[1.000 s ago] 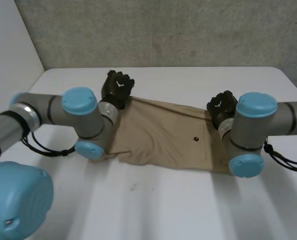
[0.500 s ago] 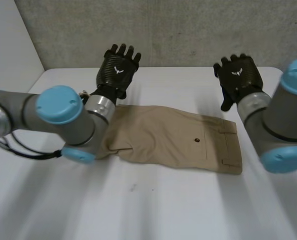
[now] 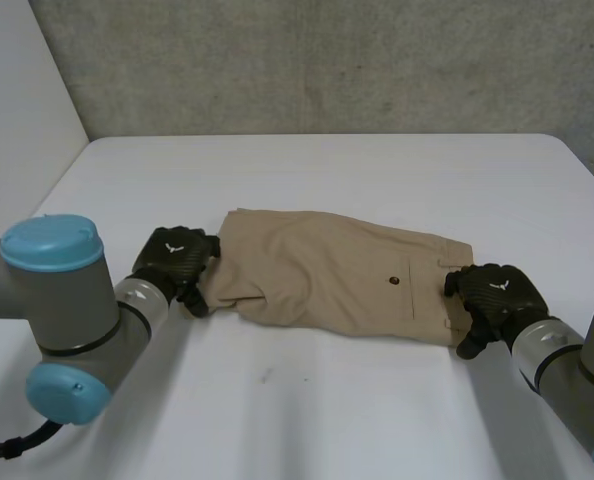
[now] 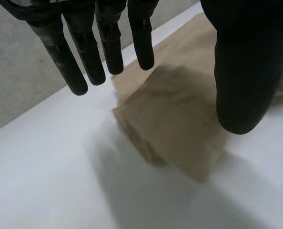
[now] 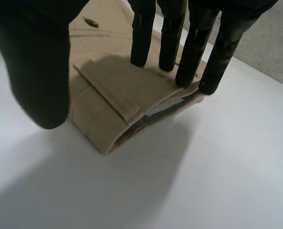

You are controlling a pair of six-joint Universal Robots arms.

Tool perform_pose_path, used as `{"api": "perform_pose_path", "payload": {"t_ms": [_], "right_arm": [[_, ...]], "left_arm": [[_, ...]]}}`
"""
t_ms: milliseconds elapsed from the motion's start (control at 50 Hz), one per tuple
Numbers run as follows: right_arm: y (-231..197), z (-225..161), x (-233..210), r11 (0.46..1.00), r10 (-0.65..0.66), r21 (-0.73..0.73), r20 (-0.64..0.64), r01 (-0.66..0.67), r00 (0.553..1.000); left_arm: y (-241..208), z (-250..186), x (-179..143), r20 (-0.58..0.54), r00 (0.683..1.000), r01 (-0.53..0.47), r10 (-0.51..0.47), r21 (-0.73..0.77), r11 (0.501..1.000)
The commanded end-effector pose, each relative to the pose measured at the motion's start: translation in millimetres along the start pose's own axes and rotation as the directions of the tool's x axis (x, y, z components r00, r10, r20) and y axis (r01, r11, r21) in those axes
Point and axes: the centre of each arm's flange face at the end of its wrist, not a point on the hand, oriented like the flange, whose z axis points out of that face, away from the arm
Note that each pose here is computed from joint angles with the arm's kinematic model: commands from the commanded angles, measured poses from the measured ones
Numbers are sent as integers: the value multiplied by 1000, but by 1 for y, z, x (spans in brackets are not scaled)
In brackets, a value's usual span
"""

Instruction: Fold the shorts.

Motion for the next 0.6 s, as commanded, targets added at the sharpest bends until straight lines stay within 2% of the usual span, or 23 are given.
{"api": "perform_pose_path", "payload": {"t_ms": [20, 120, 240, 340, 360, 420, 500, 540, 600], "right_arm": [[3, 12, 4, 999, -25, 38, -35, 27, 999], [1, 17, 9, 998, -51, 45, -60, 54, 997], [-4, 15, 42, 989, -143, 5, -148, 146, 979], [-17, 9, 73, 960, -279, -59, -199, 273, 939], [-23, 9, 83, 944, -330, -81, -212, 320, 920], [-34, 9, 90, 920, -392, -95, -211, 380, 895], [-66, 9, 78, 868, -493, -47, -189, 494, 849], [-93, 7, 54, 822, -555, 36, -172, 568, 814], [-116, 4, 24, 774, -601, 133, -153, 619, 784]], "left_arm": [[10, 17, -7, 89, 996, -31, 28, 37, 999], [11, 13, -5, 86, 995, -49, 46, 33, 998], [-17, -7, -12, 100, 994, -49, 39, 91, 995], [-33, -31, -15, 99, 994, -50, 39, 109, 993], [-35, -35, -15, 99, 994, -50, 39, 112, 992], [-45, -48, -15, 99, 994, -53, 40, 131, 990], [-55, -59, -18, 111, 993, -54, 36, 161, 986], [-59, -63, -19, 116, 993, -54, 33, 175, 983], [-61, -64, -20, 120, 992, -53, 31, 183, 982]]}}
